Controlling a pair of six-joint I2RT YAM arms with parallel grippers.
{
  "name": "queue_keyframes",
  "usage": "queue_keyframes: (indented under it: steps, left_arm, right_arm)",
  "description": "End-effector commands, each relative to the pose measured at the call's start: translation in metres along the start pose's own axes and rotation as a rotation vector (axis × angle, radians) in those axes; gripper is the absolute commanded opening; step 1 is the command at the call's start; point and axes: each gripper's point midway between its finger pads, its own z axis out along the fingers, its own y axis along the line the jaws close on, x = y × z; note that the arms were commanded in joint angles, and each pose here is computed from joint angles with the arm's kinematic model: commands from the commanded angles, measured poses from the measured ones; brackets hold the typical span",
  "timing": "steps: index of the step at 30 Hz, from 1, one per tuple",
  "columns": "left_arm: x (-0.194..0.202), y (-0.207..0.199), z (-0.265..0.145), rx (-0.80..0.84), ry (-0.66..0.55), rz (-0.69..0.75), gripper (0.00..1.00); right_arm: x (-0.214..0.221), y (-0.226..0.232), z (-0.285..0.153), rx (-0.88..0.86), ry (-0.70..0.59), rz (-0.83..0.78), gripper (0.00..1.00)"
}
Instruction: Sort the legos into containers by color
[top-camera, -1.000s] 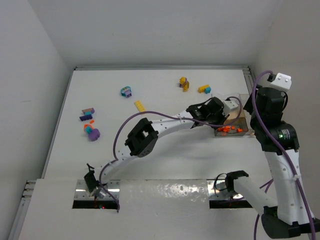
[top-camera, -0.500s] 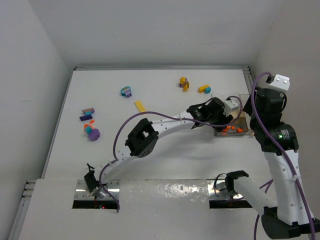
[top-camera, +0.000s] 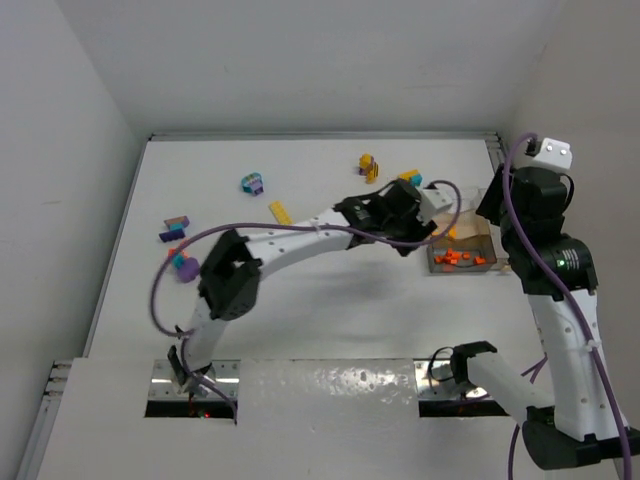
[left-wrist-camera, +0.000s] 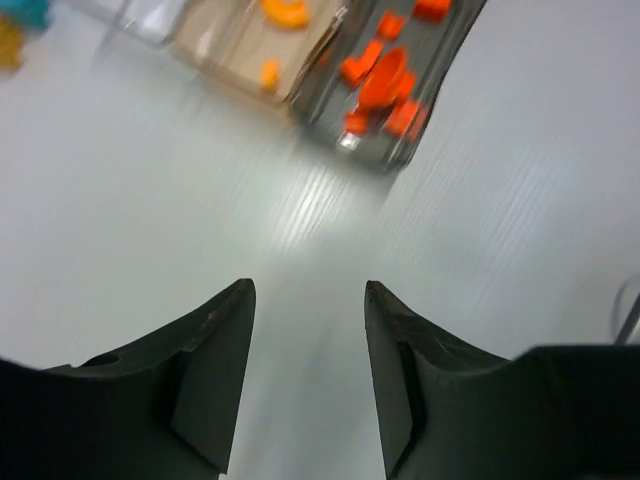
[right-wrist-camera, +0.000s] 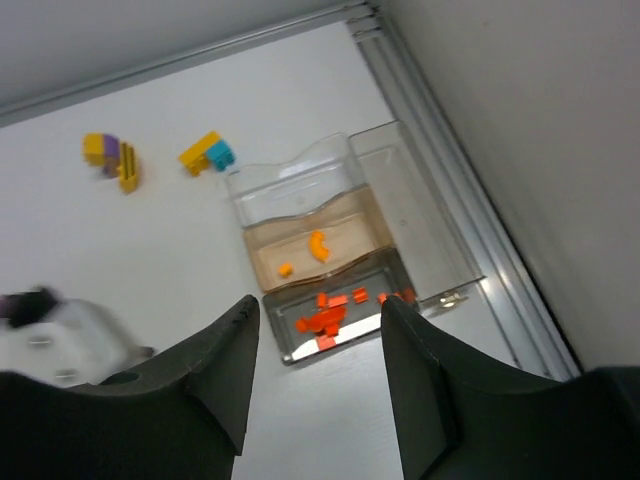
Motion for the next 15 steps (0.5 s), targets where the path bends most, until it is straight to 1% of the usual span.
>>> queue_keyframes:
  steps: [1,2,3,4,5,6,7,8,9,10,11,13,14,15]
  left_arm:
    - [0.002,0.076,-0.090,-0.180,-0.018,-0.082,0.45]
    - [0.024,0.090,-0.115,-0.238,0.010,-0.116,0.45]
    - [0.038,0.101,-0.128,-0.270,0.029,-0.143,0.45]
    - [0.051,0.121,-0.146,-0.328,0.042,-0.170,0.45]
    - [0.073,0.132,-0.170,-0.404,0.061,-0.183,0.46]
    - [0.083,0.140,-0.182,-0.443,0.067,-0.182,0.46]
    - [0.095,0.150,-0.195,-0.490,0.079,-0.192,0.46]
    - [0.117,0.155,-0.214,-0.555,0.106,-0.196,0.46]
    - [0.132,0.161,-0.225,-0.592,0.129,-0.219,0.46]
    - [0.140,0.164,-0.240,-0.624,0.126,-0.239,0.46]
    - [0.170,0.174,-0.251,-0.678,0.189,-0.287,0.46]
    - [0.194,0.186,-0.267,-0.723,0.237,-0.341,0.46]
    - [0.210,0.192,-0.274,-0.750,0.276,-0.368,0.46]
    - [0.227,0.205,-0.289,-0.799,0.315,-0.424,0.47]
  right_arm:
    - [-0.006,0.040,0.001,-0.198,0.007,0.026,0.51]
    - [0.004,0.058,0.003,-0.287,0.037,0.011,0.51]
    - [0.011,0.067,0.004,-0.335,0.062,-0.001,0.51]
    - [0.018,0.076,0.005,-0.386,0.084,-0.034,0.51]
    - [0.032,0.087,0.008,-0.441,0.129,-0.063,0.53]
    - [0.041,0.102,0.002,-0.540,0.165,-0.080,0.53]
    - [0.055,0.109,0.003,-0.578,0.204,-0.095,0.53]
    - [0.061,0.114,0.004,-0.597,0.221,-0.087,0.53]
    - [0.066,0.118,0.004,-0.616,0.237,-0.071,0.53]
    - [0.080,0.120,0.008,-0.619,0.265,-0.073,0.53]
    - [0.081,0.124,0.010,-0.629,0.257,-0.057,0.53]
    - [0.093,0.127,0.015,-0.635,0.276,-0.049,0.52]
    - [0.092,0.130,0.017,-0.639,0.264,-0.041,0.52]
    - [0.094,0.132,0.020,-0.638,0.272,-0.035,0.52]
